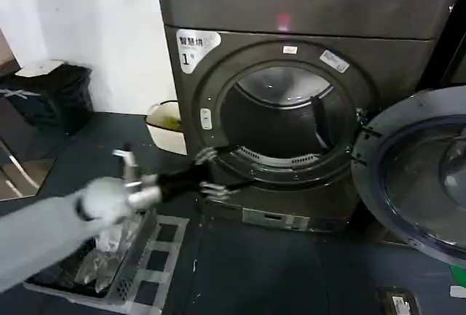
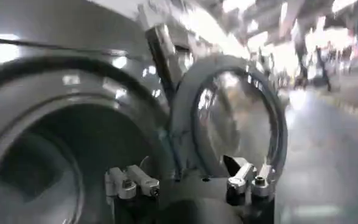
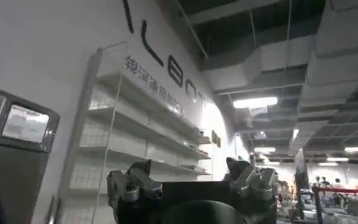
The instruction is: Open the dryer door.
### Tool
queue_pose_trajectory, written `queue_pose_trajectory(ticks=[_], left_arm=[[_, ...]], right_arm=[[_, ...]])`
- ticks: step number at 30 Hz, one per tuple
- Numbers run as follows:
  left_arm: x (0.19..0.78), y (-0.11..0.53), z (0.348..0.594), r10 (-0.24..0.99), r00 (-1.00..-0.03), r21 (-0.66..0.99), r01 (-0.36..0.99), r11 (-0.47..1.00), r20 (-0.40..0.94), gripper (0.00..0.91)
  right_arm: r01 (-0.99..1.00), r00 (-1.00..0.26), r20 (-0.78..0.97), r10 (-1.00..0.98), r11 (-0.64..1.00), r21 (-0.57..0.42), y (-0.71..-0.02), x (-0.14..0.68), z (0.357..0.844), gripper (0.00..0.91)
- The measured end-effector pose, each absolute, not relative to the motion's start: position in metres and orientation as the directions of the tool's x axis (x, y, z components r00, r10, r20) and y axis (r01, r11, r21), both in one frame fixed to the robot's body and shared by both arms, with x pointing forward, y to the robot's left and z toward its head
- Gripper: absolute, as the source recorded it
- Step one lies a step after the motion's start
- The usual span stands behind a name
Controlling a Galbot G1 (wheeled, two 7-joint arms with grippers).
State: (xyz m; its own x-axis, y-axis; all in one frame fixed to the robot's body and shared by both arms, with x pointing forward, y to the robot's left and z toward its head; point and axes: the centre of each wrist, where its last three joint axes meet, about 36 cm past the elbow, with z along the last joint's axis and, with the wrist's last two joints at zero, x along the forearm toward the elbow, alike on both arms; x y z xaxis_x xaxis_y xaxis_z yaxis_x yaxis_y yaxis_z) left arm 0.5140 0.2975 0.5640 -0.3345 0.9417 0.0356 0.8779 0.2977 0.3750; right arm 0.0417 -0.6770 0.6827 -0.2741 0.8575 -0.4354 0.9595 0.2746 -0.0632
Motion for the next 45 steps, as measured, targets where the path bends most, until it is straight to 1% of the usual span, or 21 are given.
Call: queue_pose_trajectory(ticks=[3,7,10,13,15,17,21,25,29,40,45], left_arm=[[0.512,0.334,0.566,0.921,-0.348,0.407,0.878,0.253,0.178,0.907],[0.510,0.375,0.563,0.854,-0.369,0.413,0.887,0.206,0.366,0.907],[0.512,0.398,0.560,0.800,-0.380,0.420,0.890,0.180,0.464,0.907],[0.513,0.420,0.556,0.739,-0.352,0.428,0.899,0.095,0.574,0.907],[0.515,0.431,0.551,0.715,-0.301,0.438,0.899,-0.008,0.631,0.907],[0.518,0.443,0.550,0.685,-0.275,0.448,0.890,-0.083,0.675,0.907],[0.526,0.465,0.550,0.624,-0.254,0.458,0.869,-0.188,0.739,0.907],[0.532,0.489,0.552,0.561,-0.264,0.451,0.864,-0.224,0.784,0.907],[0.535,0.501,0.553,0.500,-0.253,0.438,0.848,-0.297,0.828,0.907],[0.530,0.522,0.544,0.436,-0.262,0.424,0.844,-0.330,0.861,0.907],[0.524,0.525,0.543,0.434,-0.258,0.420,0.844,-0.333,0.863,0.907]], right_arm=[[0.961,-0.268,-0.438,0.858,0.269,-0.063,-0.677,0.041,0.685,0.907],[0.964,-0.259,-0.438,0.861,0.259,-0.061,-0.679,0.038,0.687,0.907],[0.965,-0.255,-0.435,0.863,0.255,-0.059,-0.682,0.038,0.687,0.907],[0.966,-0.251,-0.436,0.864,0.252,-0.057,-0.683,0.037,0.688,0.907],[0.966,-0.253,-0.436,0.864,0.253,-0.059,-0.682,0.037,0.688,0.907],[0.965,-0.254,-0.436,0.863,0.253,-0.061,-0.681,0.037,0.688,0.907],[0.966,-0.253,-0.438,0.863,0.251,-0.064,-0.681,0.036,0.688,0.907],[0.966,-0.252,-0.439,0.863,0.249,-0.066,-0.680,0.035,0.689,0.907],[0.966,-0.254,-0.442,0.860,0.250,-0.069,-0.677,0.037,0.689,0.907],[0.965,-0.258,-0.451,0.855,0.250,-0.078,-0.673,0.033,0.693,0.907],[0.965,-0.258,-0.447,0.857,0.250,-0.078,-0.670,0.032,0.689,0.907]])
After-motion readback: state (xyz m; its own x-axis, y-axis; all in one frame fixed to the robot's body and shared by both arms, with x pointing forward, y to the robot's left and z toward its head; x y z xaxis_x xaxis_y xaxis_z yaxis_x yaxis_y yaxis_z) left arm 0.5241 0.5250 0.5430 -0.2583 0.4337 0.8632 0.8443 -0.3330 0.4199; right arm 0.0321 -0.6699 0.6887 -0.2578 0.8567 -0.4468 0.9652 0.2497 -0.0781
